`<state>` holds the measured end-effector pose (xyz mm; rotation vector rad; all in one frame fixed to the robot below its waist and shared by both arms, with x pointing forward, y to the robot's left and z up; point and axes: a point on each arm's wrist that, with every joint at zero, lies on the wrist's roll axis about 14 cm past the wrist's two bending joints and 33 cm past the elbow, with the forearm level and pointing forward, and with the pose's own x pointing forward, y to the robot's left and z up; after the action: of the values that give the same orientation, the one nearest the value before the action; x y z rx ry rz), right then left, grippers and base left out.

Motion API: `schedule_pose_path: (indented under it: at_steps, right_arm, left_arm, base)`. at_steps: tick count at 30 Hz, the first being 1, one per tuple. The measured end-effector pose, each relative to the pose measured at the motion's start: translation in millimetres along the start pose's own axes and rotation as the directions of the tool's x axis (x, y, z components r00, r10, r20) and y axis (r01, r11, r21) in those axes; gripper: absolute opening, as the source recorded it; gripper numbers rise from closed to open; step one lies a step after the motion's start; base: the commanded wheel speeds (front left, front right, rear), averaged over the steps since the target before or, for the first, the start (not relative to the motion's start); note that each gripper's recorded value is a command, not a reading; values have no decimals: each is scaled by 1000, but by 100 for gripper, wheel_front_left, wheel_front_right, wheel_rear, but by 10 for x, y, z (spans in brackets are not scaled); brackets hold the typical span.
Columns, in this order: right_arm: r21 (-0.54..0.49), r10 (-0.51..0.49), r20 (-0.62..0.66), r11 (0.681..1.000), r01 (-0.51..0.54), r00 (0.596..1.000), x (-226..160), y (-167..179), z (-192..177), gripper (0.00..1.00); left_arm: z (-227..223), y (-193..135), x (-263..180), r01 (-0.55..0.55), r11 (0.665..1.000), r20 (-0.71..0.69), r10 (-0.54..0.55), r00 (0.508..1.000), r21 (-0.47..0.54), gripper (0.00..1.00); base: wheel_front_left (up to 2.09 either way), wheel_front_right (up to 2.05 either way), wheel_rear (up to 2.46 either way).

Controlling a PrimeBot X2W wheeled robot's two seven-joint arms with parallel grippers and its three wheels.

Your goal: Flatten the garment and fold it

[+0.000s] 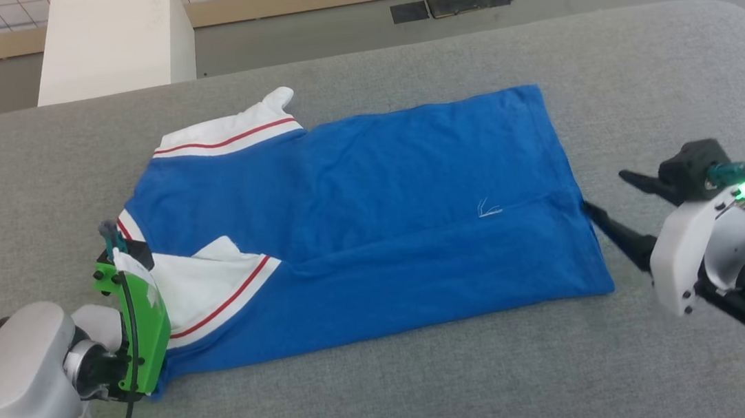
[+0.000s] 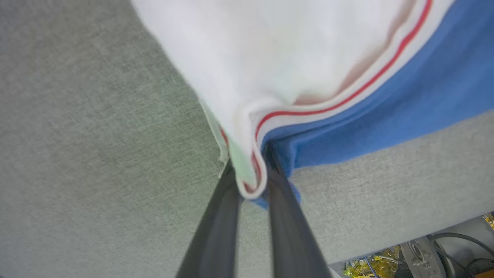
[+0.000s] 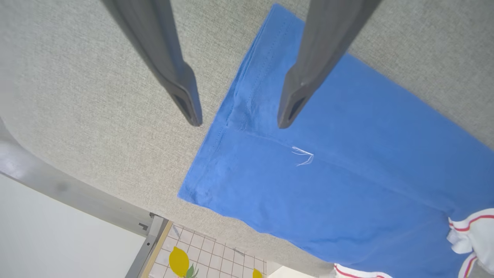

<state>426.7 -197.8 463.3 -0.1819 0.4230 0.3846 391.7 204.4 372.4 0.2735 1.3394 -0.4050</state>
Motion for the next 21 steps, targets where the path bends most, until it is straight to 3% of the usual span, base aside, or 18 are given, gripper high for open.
schedule_pose_path:
  at_steps: [5, 11, 14, 18, 21]
  right_arm:
    - [-70, -10, -5, 997, 9, 1000, -49, -126, 238, 100]
    - [-137, 30, -204, 989, -59, 979, -128, -101, 227, 100]
    - [-143, 43, -347, 985, -98, 937, -175, -89, 90, 100]
    - [-132, 40, -524, 983, -127, 851, -209, -106, -205, 100]
    - [-103, 41, -600, 987, -127, 799, -176, -119, -411, 100]
  left_arm:
    - [32, -28, -97, -4, 1000, 60, 4, 998, 14, 0]
    - [63, -65, -261, 4, 1000, 131, -8, 991, 29, 0]
    - [44, -68, -311, 2, 999, 145, -8, 989, 40, 0]
    - [42, -105, -302, 16, 998, 154, -24, 988, 54, 0]
    - [66, -132, -275, 25, 997, 153, -35, 988, 68, 0]
  base:
    - [0, 0, 0]
    - [0, 0, 0]
    - [0, 0, 0]
    - [0, 0, 0]
    - [0, 0, 0]
